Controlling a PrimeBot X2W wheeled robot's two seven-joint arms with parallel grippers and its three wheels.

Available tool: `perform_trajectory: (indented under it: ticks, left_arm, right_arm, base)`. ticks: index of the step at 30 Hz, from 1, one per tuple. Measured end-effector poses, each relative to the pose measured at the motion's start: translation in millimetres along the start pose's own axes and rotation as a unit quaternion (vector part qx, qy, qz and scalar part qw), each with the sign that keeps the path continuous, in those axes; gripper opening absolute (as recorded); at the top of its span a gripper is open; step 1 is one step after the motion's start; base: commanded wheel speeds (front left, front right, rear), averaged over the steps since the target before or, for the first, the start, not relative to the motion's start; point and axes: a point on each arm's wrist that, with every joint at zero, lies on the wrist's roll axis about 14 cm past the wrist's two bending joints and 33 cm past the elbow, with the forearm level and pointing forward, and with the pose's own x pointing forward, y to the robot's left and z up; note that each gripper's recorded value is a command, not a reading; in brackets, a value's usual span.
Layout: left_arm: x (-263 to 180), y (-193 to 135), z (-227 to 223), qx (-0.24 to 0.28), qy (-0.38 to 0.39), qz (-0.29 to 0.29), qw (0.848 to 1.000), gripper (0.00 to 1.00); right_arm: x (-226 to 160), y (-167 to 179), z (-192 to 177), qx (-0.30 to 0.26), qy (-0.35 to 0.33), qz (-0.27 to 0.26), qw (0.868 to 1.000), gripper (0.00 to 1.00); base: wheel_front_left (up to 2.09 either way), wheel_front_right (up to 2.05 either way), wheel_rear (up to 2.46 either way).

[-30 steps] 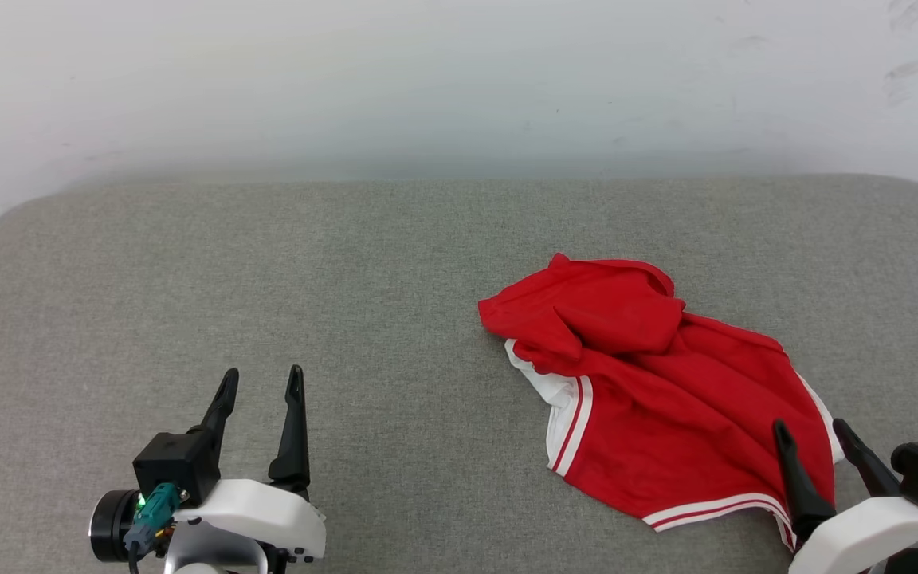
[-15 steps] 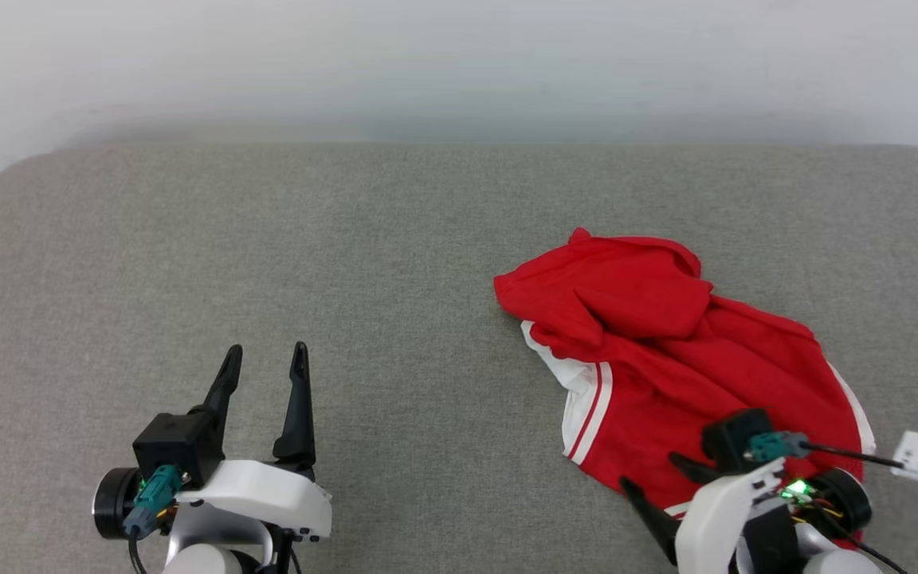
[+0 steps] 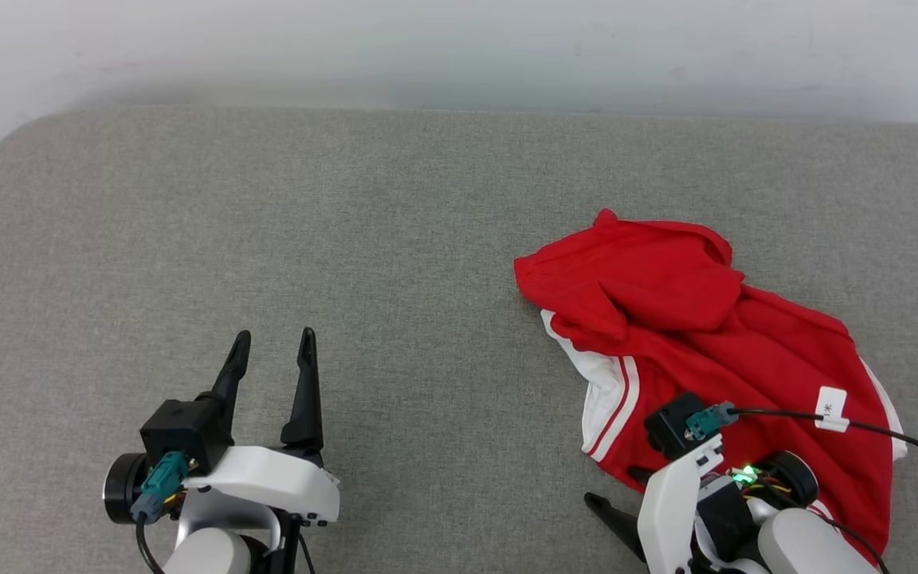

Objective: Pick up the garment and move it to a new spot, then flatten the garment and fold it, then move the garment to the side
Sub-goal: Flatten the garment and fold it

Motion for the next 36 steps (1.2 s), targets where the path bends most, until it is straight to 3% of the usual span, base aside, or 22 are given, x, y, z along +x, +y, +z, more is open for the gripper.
perform_trajectory:
  ticks: [1, 2, 3, 8, 14, 19, 23, 28, 32, 35, 36]
  left_arm:
    - [1, 0, 1, 0.000, -0.001, 0.000, 1.000, 1.00]
    - [1, 1, 1, 0.001, -0.002, 0.001, 1.000, 1.00]
    - [1, 1, 0, 0.001, -0.002, 0.001, 1.000, 1.00]
    - [0, -1, 2, 0.000, -0.005, -0.001, 1.000, 1.00]
    - [-2, -4, 5, 0.001, -0.009, -0.008, 1.000, 1.00]
    - [-6, -8, 7, 0.003, -0.009, -0.015, 1.000, 1.00]
    - [-8, -9, 12, 0.006, -0.013, -0.018, 1.000, 1.00]
    - [-12, -11, 15, 0.006, -0.015, -0.020, 1.000, 1.00]
    - [-13, -10, 12, 0.003, -0.011, -0.017, 1.000, 1.00]
    - [-14, -6, 8, 0.000, -0.005, -0.011, 1.000, 1.00]
    - [-15, -6, 6, 0.000, -0.002, -0.010, 1.000, 1.00]
  right_arm:
    - [1, 0, -3, 0.003, 0.008, 0.001, 1.000, 1.00]
    - [3, -1, -5, 0.005, 0.013, 0.002, 1.000, 0.42]
    - [3, -2, -5, 0.005, 0.017, 0.001, 1.000, 0.00]
    - [3, 6, 0, 0.013, 0.010, 0.014, 1.000, 0.00]
    - [-4, 61, 39, -0.009, -0.066, 0.082, 0.994, 0.00]
    - [-25, 113, 74, -0.051, -0.131, 0.147, 0.979, 0.00]
    - [-44, 167, 85, -0.085, -0.161, 0.218, 0.959, 0.00]
    - [-53, 213, 49, -0.102, -0.103, 0.292, 0.945, 0.00]
    - [-40, 199, 1, -0.086, -0.016, 0.286, 0.954, 0.00]
    - [-31, 181, -12, -0.063, 0.000, 0.265, 0.962, 0.00]
    - [-30, 178, -10, -0.052, -0.009, 0.261, 0.964, 0.19]
  base:
    - [0.00, 0.00, 0.00]
    - [0.00, 0.00, 0.00]
    - [0.00, 0.00, 0.00]
    - [0.00, 0.00, 0.00]
    - [0.00, 0.00, 0.00]
    - [0.00, 0.00, 0.00]
    - [0.00, 0.00, 0.00]
    - [0.00, 0.00, 0.00]
    - [0.00, 0.00, 0.00]
    - [0.00, 0.00, 0.00]
    - [0.00, 0.00, 0.00]
